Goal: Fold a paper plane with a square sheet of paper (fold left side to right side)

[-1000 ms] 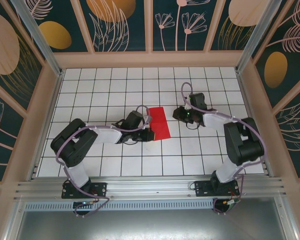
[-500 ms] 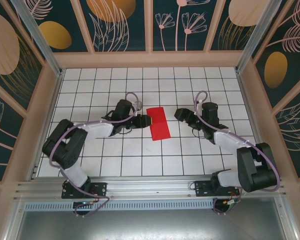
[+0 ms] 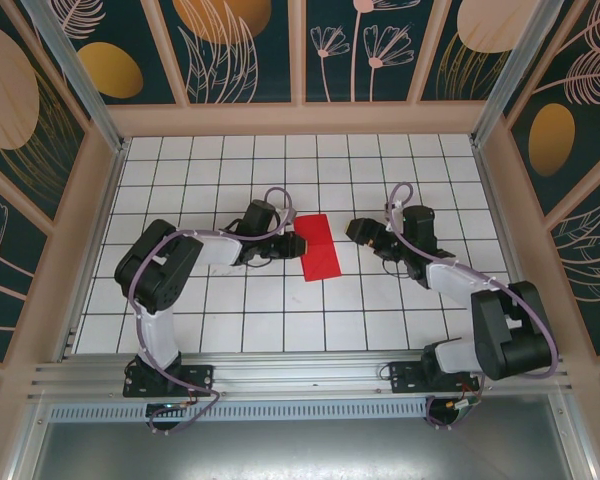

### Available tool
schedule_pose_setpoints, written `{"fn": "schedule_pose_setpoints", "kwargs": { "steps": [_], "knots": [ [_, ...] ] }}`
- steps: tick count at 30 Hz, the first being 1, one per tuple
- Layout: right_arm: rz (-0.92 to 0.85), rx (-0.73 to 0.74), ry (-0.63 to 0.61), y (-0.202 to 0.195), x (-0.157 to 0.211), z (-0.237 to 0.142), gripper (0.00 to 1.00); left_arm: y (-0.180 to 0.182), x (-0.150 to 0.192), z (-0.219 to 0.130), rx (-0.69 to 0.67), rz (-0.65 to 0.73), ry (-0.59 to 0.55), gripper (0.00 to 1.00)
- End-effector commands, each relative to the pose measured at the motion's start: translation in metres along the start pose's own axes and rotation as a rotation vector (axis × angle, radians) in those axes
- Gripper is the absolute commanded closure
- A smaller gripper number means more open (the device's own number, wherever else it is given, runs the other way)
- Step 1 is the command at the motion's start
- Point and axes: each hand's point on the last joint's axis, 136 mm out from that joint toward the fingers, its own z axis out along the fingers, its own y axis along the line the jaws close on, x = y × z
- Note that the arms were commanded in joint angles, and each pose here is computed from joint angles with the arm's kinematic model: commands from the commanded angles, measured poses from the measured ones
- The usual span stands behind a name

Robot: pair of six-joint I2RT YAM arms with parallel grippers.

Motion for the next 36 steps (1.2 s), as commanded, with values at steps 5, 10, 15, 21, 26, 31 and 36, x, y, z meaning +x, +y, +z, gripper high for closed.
{"fn": "schedule_pose_setpoints", "kwargs": {
  "steps": [5,10,15,21,26,31,36],
  "knots": [
    [0.000,-0.041,0.081,0.008,0.008,0.016,0.11,-0.009,-0.016,-0.021,-0.026,0.068,-0.114,1.00],
    [-0.010,-0.059,0.167,0.018,0.021,0.039,0.19,-0.019,-0.019,-0.038,-0.006,0.085,-0.171,1.00],
    [-0.015,-0.101,0.218,0.030,0.027,0.058,0.26,-0.020,-0.019,-0.039,-0.004,0.085,-0.171,1.00],
    [0.004,-0.099,0.265,0.031,0.035,0.083,0.31,-0.016,-0.016,-0.037,-0.015,0.077,-0.166,1.00],
    [0.015,-0.138,0.295,0.038,0.041,0.095,0.43,-0.015,-0.016,-0.037,-0.020,0.073,-0.168,0.97],
    [-0.028,-0.161,0.274,0.042,0.038,0.095,0.74,-0.011,-0.022,-0.050,-0.081,0.101,-0.204,0.80],
    [-0.093,-0.212,0.231,0.056,0.024,0.088,1.00,-0.019,-0.036,-0.084,-0.069,0.091,-0.298,0.48]
  ]
}}
